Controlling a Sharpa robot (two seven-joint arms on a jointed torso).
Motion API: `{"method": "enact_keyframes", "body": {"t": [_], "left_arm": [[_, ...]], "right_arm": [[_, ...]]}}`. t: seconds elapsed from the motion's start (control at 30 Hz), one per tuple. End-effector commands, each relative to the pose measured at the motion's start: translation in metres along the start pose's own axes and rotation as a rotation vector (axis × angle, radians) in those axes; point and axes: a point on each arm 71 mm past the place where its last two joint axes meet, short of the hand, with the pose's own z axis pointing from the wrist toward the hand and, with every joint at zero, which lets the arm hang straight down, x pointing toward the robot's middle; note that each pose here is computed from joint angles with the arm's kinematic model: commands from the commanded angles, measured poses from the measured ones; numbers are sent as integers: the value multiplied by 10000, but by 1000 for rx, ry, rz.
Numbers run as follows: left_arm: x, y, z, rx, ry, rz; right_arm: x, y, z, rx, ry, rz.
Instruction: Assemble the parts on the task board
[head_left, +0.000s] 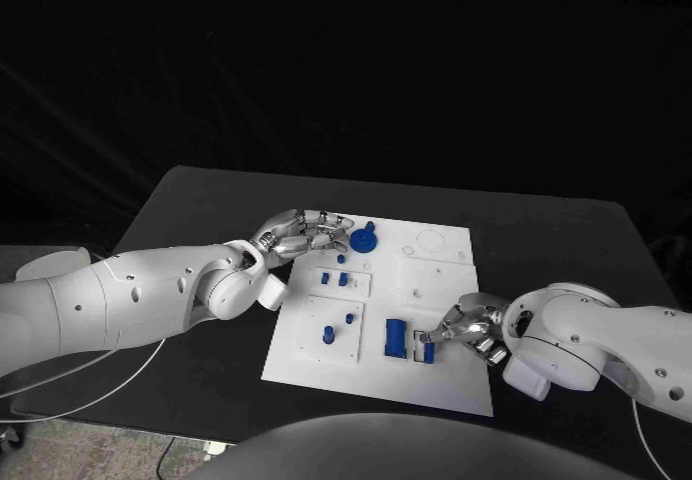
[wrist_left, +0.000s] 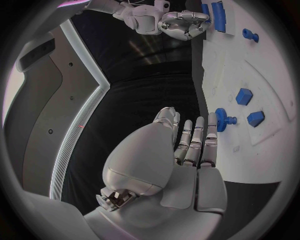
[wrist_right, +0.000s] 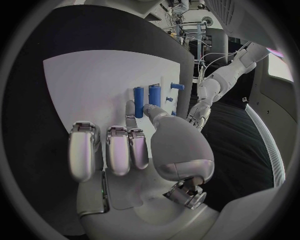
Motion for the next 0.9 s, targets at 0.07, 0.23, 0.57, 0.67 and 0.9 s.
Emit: {"method": "enact_keyframes", "body": {"t": [0.07, 0.23, 0.57, 0.67, 0.9], "left_arm": [[28, -10, 9, 11, 22, -16], [33, -9, 12, 9, 24, -17], [45, -8, 19, 6, 29, -19], [48, -8, 22, 7, 30, -19], [51, -7, 25, 6, 32, -20]], "right_arm": [[-8, 29, 12, -23, -26, -9], [-7, 40, 20, -25, -28, -10], [-2, 26, 45, -2, -2, -70], [0, 24, 56, 4, 5, -89], [-5, 16, 64, 9, 2, -107]]}}
